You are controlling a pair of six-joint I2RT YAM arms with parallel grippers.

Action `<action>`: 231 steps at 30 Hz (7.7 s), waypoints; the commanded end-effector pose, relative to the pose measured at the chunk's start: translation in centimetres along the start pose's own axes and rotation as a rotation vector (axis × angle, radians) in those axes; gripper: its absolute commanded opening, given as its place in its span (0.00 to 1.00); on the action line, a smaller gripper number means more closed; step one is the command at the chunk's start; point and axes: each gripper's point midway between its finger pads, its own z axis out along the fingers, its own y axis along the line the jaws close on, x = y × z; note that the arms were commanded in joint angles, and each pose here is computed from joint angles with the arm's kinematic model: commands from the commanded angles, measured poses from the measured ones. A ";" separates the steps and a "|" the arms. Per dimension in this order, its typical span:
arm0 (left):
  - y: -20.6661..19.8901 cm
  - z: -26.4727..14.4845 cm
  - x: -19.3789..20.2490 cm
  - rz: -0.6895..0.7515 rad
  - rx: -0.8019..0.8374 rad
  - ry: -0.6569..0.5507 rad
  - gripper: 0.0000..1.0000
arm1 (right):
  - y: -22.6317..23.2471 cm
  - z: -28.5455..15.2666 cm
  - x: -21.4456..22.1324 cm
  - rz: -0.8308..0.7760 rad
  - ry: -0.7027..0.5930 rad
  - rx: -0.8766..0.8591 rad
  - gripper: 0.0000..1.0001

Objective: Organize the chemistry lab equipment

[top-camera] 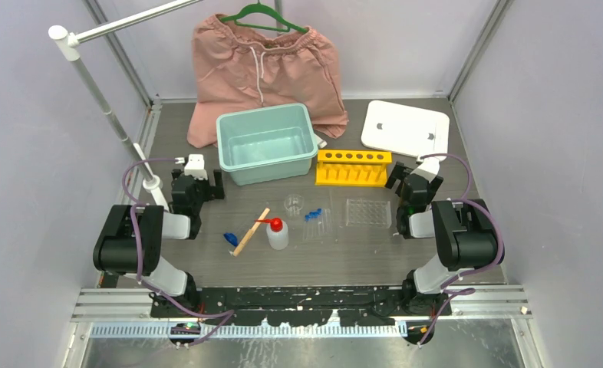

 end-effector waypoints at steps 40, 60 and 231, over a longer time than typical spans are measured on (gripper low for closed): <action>-1.7 -12.9 -14.8 0.094 0.217 0.397 1.00 | 7.7 -12.3 -15.2 0.416 0.413 -0.177 1.00; -2.2 -19.3 -15.2 0.071 0.259 0.481 0.98 | 20.2 -17.8 -2.0 -0.023 0.789 -0.469 0.67; -15.5 -26.9 -17.5 0.022 1.063 0.334 0.06 | 39.9 -39.2 -19.1 0.032 0.821 -1.226 0.19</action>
